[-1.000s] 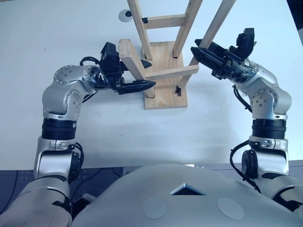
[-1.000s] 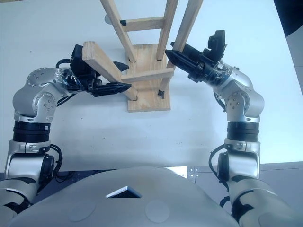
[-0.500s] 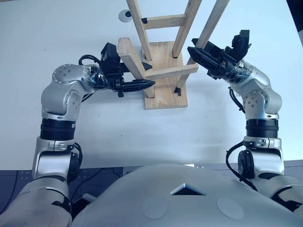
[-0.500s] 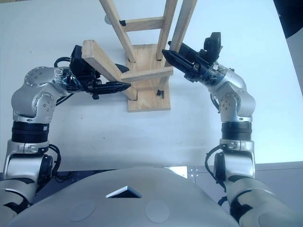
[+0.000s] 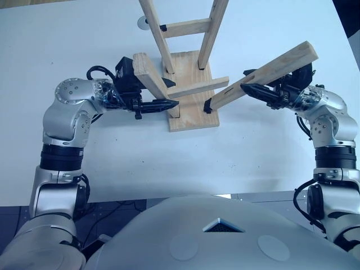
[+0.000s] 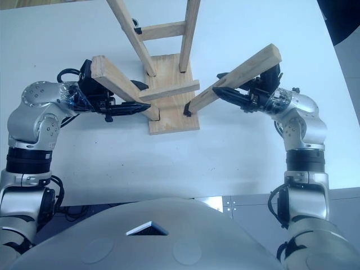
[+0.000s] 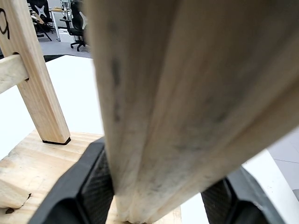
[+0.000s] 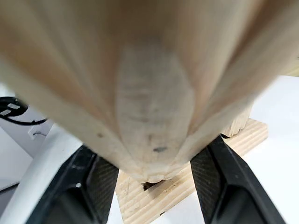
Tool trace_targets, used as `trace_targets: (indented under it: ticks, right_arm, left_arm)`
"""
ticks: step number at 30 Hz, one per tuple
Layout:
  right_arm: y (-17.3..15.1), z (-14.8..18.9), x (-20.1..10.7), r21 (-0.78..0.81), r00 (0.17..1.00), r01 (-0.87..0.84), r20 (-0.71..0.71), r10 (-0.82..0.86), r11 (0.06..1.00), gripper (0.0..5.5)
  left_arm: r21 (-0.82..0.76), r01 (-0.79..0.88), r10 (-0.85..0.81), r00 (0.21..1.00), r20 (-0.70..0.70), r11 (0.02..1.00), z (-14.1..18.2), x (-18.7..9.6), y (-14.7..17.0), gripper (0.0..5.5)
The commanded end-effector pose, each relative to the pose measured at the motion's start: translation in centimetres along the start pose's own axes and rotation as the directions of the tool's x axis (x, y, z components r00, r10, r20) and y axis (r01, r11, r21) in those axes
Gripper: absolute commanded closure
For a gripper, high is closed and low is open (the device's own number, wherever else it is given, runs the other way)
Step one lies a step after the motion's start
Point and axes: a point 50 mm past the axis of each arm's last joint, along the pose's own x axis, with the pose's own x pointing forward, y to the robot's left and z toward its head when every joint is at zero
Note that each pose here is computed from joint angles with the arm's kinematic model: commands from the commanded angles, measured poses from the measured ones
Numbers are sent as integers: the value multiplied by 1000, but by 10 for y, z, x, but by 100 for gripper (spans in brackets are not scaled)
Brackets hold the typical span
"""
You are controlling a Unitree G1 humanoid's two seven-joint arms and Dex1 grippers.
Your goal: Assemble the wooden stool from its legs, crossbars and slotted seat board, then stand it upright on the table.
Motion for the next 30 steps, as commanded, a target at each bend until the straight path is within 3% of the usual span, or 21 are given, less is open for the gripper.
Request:
trace_targets:
  ticks: [1,5,11,25,30]
  right_arm:
    - [1,-32,-12,-77,913,-53,-408,17,996,347]
    - [-9,-17,-18,-164,824,-199,-562,74,966,347]
    - [-21,0,-18,-127,725,-298,-674,138,946,347]
    - [-21,4,21,-110,736,-367,-642,215,924,347]
    - [-22,10,32,-137,753,-368,-624,209,920,347]
  left_arm:
    - [-47,85,-88,994,-63,995,-8,0,-4,319]
    - [-44,109,-112,991,-75,993,-6,1,-4,320]
    - [28,140,-139,989,-52,990,-1,4,-6,322]
    - [97,159,-158,987,-16,983,11,17,-6,329]
    - [94,190,-182,979,-94,977,7,18,-7,330]
